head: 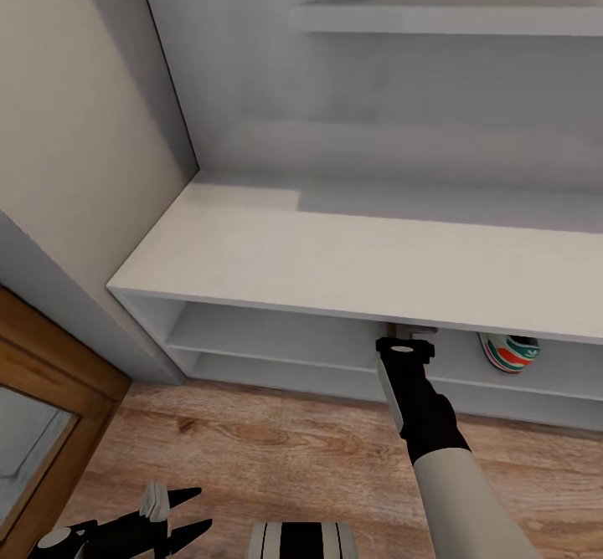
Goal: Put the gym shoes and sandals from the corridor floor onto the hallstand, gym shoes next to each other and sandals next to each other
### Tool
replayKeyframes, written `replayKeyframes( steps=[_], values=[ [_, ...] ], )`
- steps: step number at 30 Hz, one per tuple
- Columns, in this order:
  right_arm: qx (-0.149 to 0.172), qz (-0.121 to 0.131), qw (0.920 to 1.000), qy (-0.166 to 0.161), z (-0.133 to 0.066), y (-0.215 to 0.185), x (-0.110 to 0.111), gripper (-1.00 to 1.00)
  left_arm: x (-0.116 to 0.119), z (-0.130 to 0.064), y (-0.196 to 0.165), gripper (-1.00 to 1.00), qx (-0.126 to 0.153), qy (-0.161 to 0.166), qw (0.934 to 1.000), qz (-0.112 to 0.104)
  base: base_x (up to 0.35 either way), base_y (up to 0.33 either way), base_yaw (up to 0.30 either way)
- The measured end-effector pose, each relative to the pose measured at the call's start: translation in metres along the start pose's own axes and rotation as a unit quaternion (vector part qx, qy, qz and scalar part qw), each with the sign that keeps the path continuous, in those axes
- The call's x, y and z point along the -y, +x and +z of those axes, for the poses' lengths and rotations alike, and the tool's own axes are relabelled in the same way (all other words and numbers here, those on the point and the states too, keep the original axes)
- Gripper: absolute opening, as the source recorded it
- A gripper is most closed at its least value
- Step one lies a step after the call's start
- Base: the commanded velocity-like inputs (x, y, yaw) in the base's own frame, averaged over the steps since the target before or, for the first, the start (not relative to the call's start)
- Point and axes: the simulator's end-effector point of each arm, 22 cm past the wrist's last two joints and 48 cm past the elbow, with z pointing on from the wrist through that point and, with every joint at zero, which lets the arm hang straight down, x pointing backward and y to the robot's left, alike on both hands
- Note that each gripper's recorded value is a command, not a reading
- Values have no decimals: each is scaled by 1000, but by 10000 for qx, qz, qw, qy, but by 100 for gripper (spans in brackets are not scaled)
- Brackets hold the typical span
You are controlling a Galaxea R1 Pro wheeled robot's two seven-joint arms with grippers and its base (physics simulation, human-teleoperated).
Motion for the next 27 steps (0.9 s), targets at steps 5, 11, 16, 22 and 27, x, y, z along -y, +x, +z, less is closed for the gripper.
replayKeyframes(
  steps=[5,11,16,22,27],
  values=[
    [-6,-4,10000,-1,0,1,0,100,0,0,0,100,4,1,10000,-1,-57,0,0],
    [-9,-5,10000,-1,0,1,0,100,0,0,0,100,1,-1,10000,-3,-257,0,0],
    [-10,-5,10000,-1,1,1,0,100,-1,0,0,100,5,-7,10000,-4,-325,0,0],
    [-22,-11,10000,-5,1,2,-1,100,-1,-1,-1,100,14,-7,10000,-6,-335,0,0],
    [-29,-14,10000,-7,1,3,-1,100,-1,-1,-1,100,19,-7,10000,-7,-336,0,0]
  ],
)
